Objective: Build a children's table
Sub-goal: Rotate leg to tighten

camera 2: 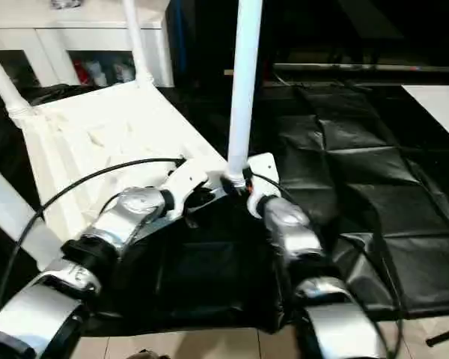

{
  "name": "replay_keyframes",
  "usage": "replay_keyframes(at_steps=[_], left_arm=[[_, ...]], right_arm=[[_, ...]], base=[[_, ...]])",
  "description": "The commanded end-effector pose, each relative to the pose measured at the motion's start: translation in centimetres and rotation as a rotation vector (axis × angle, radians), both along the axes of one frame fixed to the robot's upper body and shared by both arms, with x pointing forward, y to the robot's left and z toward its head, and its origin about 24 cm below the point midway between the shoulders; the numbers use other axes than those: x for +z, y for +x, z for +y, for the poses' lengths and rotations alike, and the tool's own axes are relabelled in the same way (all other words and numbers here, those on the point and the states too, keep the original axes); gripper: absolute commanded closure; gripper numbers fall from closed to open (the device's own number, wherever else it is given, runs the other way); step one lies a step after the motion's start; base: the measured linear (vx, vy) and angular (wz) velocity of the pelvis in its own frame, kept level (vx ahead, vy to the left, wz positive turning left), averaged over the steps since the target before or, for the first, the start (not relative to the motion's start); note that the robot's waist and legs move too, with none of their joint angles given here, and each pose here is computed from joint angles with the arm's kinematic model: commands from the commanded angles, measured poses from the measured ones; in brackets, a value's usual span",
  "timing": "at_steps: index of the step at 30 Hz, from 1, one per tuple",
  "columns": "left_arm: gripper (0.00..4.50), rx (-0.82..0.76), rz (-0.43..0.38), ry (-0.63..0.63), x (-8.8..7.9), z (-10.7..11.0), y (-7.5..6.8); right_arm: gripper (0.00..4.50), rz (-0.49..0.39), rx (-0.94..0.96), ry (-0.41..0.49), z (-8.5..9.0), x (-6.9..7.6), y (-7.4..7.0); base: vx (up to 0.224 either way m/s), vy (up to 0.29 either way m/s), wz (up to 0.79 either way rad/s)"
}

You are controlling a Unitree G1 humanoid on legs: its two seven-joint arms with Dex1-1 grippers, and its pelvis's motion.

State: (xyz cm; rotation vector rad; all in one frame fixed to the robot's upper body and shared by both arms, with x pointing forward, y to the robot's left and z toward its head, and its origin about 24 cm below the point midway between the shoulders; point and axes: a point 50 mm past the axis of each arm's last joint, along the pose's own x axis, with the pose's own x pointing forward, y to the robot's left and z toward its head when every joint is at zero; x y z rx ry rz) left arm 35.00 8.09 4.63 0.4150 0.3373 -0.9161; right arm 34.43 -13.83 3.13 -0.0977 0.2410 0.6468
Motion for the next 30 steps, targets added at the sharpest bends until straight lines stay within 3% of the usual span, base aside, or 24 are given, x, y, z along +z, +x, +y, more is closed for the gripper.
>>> replay_keyframes(at_steps=[1, 6, 7, 10, 21, 30], left_arm=[[4.5, -0.009, -0.007, -0.023, -0.3, 0.7, -0.3], [4.5, -0.124, -0.01, -0.066, 0.2, 0.8, -1.1], [4.5, -0.242, 0.013, -0.068, 0.3, 1.0, -2.1], [4.5, -0.347, 0.056, -0.047, 0.3, 1.5, -3.3], [4.5, -0.391, 0.089, -0.055, 0.5, 2.1, -4.2], [4.5, -0.371, 0.084, -0.053, 0.6, 2.2, -4.0]], right_arm=[[0.63, -0.002, 0.125, -0.014, 0.6, 0.4, -0.5], [0.63, -0.009, 0.28, -0.035, -0.5, 0.9, -1.6], [0.63, -0.025, 0.3, -0.021, -1.0, 1.3, -1.7], [0.63, -0.029, 0.328, -0.008, -1.4, 1.7, -2.0], [0.63, 0.007, 0.437, -0.002, -1.1, 1.5, -3.1], [1.52, 0.025, 0.453, -0.017, -1.1, 1.3, -3.1]], base=[[0.0, 0.0, 0.0], [0.0, 0.0, 0.0], [0.0, 0.0, 0.0], [0.0, 0.0, 0.0], [0.0, 0.0, 0.0], [0.0, 0.0, 0.0]])
